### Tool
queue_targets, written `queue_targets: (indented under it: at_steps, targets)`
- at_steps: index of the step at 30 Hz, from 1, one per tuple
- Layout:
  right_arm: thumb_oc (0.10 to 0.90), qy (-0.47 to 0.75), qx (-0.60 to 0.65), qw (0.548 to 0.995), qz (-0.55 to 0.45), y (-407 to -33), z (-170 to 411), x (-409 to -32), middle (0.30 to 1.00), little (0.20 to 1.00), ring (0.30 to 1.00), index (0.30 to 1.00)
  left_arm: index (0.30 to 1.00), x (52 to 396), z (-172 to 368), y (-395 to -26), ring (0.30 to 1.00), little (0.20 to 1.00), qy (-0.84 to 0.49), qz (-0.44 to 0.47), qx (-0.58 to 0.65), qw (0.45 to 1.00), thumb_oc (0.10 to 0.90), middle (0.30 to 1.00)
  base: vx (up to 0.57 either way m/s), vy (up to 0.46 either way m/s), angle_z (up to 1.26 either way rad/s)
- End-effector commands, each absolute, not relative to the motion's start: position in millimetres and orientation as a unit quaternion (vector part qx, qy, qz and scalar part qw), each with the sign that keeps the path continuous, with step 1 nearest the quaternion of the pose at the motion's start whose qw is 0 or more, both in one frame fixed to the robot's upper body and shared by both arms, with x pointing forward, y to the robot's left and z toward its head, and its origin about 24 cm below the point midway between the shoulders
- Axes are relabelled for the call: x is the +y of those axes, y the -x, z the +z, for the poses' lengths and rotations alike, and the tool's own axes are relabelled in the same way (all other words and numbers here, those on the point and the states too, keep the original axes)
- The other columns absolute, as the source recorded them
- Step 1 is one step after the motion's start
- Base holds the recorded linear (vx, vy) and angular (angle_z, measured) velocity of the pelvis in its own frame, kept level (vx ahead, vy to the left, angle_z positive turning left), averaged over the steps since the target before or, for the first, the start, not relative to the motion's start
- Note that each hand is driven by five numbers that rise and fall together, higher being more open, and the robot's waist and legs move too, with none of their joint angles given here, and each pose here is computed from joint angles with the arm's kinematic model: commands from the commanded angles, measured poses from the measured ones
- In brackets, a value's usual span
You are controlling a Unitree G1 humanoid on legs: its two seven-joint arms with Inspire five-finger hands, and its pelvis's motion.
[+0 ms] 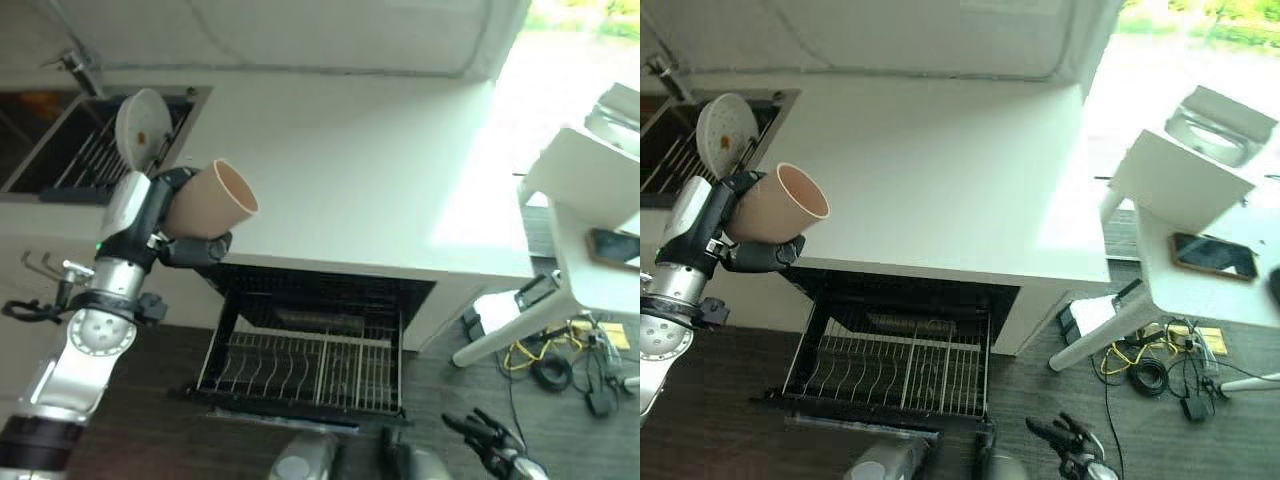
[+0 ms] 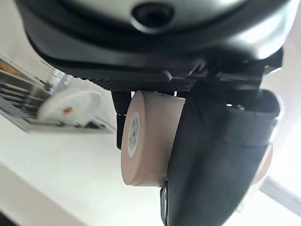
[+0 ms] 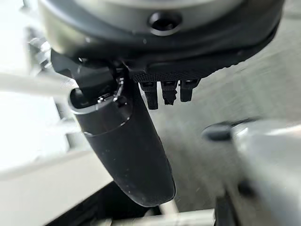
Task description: Place the dishes in the dishwasher.
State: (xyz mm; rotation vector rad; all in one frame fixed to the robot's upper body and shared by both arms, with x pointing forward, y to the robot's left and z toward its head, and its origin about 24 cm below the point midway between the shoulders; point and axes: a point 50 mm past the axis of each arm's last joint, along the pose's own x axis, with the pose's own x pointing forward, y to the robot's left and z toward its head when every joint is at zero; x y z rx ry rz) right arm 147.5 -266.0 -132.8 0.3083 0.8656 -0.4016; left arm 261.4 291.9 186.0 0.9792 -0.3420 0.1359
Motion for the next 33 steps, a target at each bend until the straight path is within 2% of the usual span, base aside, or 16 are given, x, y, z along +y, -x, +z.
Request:
queue_targets:
  at_steps: [1,12,20,33]
  targets:
    - [0.800,-0.115,0.456,0.857,-0.212,-116.5,-138.2,-283.2,0.900,0.900,0.900,0.900,0.300,292.1,272.2,-249.2,0.300,0.300,-0.436,0.138,-0.330,0.826,0.400,0.300,0.02,-0.061,-0.03]
    - [0.800,-0.097,0.476,0.845,-0.224,-102.3,-138.5,-295.1,0.900,0.900,0.900,0.900,0.300,302.2,267.6,-245.3,0.300,0.300,-0.433,0.154,-0.317,0.830,0.400,0.300,0.02,-0.019,-0.03]
    - [0.800,-0.118,0.446,0.852,-0.249,-105.5,-134.8,-299.2,0.900,0.900,0.900,0.900,0.300,281.9,265.7,-254.5,0.300,0.300,-0.416,0.122,-0.338,0.835,0.400,0.300,-0.06,0.110,0.28]
    - [0.800,-0.118,0.470,0.840,-0.244,-90.6,-144.5,-284.8,0.900,0.900,0.900,0.900,0.300,277.4,255.5,-255.8,0.300,0.300,-0.411,0.131,-0.346,0.833,0.400,0.300,-0.01,0.051,0.05]
